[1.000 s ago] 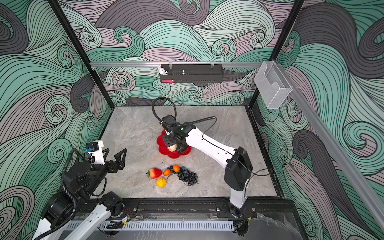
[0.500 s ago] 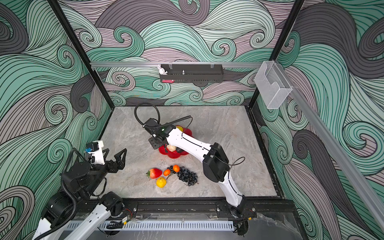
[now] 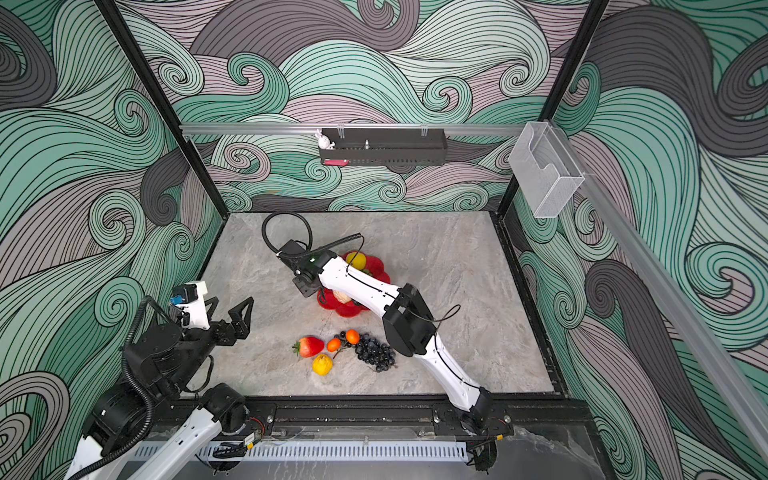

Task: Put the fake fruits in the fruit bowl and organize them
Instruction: 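Carry the lime over the red bowl and lower it with the right gripper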

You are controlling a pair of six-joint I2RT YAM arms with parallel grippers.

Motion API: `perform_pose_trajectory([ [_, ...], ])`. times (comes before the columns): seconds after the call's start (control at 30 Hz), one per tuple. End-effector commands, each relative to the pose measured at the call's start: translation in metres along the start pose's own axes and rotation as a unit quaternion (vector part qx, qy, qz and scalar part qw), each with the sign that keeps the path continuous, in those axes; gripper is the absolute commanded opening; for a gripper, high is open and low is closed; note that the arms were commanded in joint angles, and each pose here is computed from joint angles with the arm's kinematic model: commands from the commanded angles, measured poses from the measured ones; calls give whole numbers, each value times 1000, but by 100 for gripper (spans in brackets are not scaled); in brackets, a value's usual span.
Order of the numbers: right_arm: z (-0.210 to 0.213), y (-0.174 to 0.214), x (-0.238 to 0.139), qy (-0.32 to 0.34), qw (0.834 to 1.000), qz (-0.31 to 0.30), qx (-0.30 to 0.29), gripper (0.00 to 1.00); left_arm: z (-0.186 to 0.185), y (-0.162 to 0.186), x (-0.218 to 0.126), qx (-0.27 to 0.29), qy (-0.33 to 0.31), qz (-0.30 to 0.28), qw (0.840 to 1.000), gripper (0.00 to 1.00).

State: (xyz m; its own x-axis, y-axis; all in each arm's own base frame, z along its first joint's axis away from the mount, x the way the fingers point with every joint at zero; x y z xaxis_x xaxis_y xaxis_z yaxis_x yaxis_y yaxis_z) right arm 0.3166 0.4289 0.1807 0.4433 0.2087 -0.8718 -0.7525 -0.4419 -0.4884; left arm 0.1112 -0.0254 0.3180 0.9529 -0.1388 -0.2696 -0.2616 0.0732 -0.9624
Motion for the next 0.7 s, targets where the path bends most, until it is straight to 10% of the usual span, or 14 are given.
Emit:
perform_pose_trajectory([
  [0.0,-1,0,6,27,1000,-1,-13,45,2,2,1,4,-12,10,1000,93],
  [0.67,-7,3,24,80,996,-5,-31,62,2,1,2,7,-14,12,1000,93],
])
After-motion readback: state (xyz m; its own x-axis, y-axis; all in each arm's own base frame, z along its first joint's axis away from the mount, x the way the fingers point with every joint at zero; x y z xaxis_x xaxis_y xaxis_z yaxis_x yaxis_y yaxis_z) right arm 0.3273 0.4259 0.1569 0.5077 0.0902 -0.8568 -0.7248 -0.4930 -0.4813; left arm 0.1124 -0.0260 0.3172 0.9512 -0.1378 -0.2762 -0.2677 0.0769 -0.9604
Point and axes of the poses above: each gripper's point midway between its finger pads, its own x axis out along the fingers, its own z axis along the line the jaws close on, y = z × x, the point moved 8 cm from there along -x, back along the fingers, and after that the axes turned 14 degrees about x, right-handed, at the moved point
